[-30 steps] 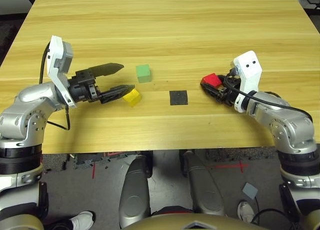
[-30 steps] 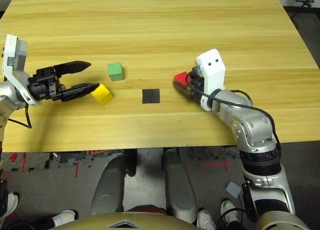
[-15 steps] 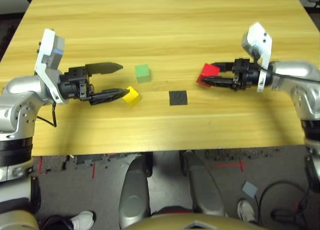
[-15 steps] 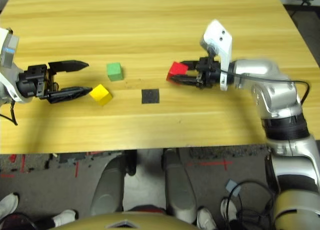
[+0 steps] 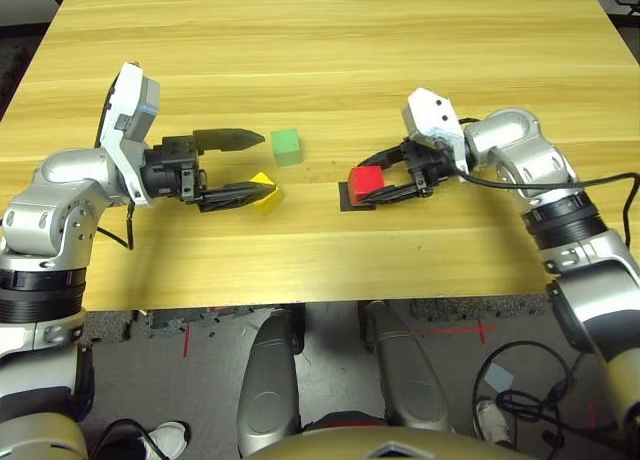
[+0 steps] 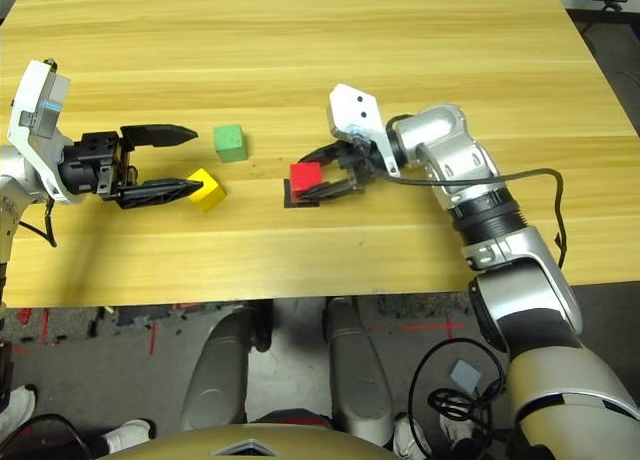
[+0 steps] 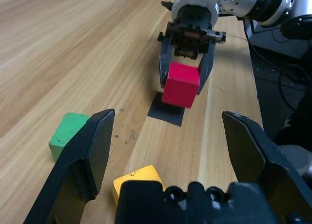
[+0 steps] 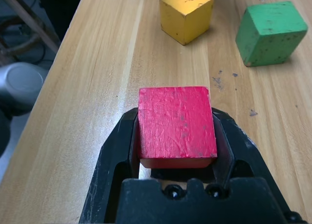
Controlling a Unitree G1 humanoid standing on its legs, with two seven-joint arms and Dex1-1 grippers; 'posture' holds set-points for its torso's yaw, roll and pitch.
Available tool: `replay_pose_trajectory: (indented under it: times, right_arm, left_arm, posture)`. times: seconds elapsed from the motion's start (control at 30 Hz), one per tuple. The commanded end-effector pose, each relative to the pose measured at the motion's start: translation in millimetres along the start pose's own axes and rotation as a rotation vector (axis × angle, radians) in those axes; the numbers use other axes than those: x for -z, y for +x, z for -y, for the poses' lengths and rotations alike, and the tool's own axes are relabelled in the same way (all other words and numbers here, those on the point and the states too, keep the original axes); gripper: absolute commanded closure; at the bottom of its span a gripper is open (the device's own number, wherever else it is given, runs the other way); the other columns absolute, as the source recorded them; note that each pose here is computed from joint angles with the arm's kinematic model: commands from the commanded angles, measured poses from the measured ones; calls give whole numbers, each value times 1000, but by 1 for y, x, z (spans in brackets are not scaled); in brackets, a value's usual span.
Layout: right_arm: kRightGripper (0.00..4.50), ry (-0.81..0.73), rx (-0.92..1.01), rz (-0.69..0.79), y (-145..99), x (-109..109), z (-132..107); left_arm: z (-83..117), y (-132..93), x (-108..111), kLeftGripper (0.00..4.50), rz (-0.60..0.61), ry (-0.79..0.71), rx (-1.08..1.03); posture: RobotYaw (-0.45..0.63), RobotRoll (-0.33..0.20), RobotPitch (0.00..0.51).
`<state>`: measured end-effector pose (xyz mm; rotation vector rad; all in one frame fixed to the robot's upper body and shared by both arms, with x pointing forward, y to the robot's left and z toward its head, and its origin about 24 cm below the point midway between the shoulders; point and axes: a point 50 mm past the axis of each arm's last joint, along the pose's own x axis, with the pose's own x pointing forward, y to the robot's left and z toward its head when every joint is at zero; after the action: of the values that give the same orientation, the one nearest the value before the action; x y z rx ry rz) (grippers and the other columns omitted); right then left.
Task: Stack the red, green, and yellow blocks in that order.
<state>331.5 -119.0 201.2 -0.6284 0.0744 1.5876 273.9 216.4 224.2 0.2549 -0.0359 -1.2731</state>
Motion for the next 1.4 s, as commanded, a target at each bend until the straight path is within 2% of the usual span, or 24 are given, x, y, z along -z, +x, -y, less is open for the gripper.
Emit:
replay_pose_trajectory:
  times: [0.03,1.0,1.13,1.23,1.4]
  right_arm:
    - [2412,2,-1,-13,6,9,-2]
    - [2412,23,30,-1,7,20,2]
    - [1137,29,18,11,7,20,3]
    - [77,40,-3,33,-2,15,6]
    - [32,15,-15,69,-36,-12,15]
  left_arm:
    - [5,-4,-2,0,-17,9,-14]
    - [6,-6,-3,0,-28,4,-31]
    - [3,-8,-3,0,-34,15,-49]
    - [-5,-8,-11,0,-28,68,-64]
    - [-18,1,-27,0,-28,143,-35]
  posture:
    - [71,-201,269]
    - [74,-185,293]
    - [72,-181,296]
    - [64,-177,295]
    - [48,-174,291]
